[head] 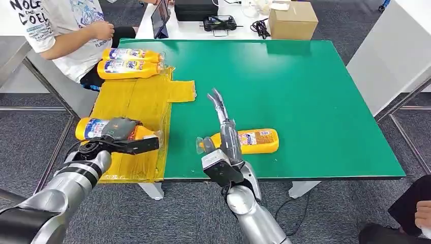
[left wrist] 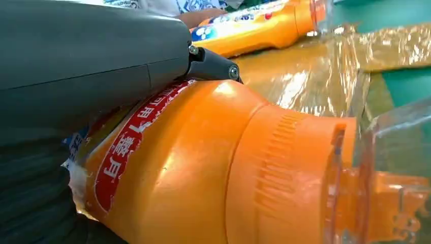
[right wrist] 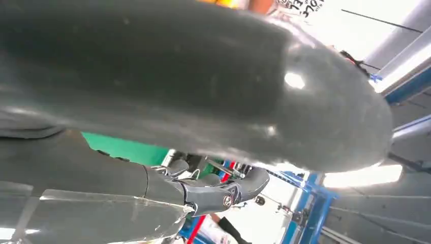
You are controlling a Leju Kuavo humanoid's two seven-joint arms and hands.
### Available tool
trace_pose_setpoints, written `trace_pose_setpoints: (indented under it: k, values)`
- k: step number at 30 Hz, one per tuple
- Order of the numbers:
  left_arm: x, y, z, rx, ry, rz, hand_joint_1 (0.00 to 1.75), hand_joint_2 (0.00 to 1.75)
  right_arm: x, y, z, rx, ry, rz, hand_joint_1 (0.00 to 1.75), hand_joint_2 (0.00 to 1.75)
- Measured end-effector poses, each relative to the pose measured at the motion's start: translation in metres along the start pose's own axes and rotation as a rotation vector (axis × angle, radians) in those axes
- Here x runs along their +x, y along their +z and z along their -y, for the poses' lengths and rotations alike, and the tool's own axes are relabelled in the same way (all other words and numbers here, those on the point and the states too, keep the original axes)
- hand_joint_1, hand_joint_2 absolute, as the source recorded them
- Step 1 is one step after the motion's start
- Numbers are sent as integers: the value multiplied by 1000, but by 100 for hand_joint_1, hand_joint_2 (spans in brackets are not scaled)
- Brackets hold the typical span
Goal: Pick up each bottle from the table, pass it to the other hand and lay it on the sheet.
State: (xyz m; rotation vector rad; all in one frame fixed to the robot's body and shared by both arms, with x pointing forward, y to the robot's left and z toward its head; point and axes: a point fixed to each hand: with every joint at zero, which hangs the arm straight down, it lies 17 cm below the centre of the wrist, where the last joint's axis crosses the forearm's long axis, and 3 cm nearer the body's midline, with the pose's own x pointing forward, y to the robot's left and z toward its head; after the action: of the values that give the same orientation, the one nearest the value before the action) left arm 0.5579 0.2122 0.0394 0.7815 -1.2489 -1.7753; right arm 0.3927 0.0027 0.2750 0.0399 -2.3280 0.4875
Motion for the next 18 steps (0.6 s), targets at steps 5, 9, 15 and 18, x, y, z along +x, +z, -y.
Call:
trace_pose_setpoints:
  k: [5, 9, 15, 18]
  values:
    - [4, 3, 16, -56, 33, 13, 175, 175, -3, 2, -4, 13, -4, -9, 0, 0]
    - [8, 5, 22, -80, 91, 31, 133, 175, -4, 1, -7, 23, -9, -11, 0, 0]
    - [17, 9, 31, -121, 210, 62, 0, 0, -6, 1, -11, 32, -19, -17, 0, 175]
    - [22, 12, 33, -139, 281, 87, 0, 0, -7, 1, -14, 38, -26, -18, 0, 175]
